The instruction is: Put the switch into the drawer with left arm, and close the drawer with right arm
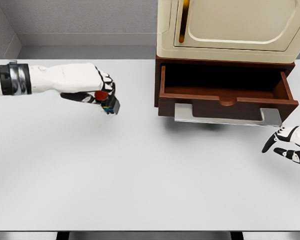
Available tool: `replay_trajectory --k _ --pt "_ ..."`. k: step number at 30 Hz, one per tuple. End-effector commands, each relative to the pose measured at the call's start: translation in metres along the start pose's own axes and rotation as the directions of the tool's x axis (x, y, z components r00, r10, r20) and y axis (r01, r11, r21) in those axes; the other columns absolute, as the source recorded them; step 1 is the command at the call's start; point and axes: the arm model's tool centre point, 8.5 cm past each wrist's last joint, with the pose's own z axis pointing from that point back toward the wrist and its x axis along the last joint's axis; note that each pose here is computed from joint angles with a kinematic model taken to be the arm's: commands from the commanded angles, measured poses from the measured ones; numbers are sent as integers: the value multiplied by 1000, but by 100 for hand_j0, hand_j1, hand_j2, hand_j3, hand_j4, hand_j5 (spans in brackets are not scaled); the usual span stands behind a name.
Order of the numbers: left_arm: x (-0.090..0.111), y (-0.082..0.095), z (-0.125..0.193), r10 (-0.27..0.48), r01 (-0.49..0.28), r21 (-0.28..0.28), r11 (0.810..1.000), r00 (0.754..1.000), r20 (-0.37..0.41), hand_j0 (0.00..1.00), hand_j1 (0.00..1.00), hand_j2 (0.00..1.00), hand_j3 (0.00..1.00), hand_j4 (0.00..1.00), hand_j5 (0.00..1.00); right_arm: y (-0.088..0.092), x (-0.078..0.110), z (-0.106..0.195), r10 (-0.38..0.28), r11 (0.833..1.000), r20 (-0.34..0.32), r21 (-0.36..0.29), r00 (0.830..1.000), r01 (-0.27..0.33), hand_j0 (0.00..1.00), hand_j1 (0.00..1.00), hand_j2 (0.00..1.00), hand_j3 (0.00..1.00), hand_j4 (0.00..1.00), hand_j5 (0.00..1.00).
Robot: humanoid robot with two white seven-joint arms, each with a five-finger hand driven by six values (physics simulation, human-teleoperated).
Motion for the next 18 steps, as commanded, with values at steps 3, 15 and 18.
replay_trajectory --k 3,15,18 --pt "13 28 -30 -26 21 70 997 997 77 35 35 35 35 35 35 -1 0 0 -4 1000 1 -4 1000 4 50 50 50 50 50 50" --pt "28 85 -93 -74 43 173 984 982 174 32 32 32 32 32 32 1 -1 8 -20 1000 -13 -11 1000 20 50 50 50 50 50 50" --pt "18 89 -116 -35 6 173 985 986 165 32 32 32 32 32 32 2 -1 8 -22 1000 -14 -9 1000 22 50 50 50 50 50 50"
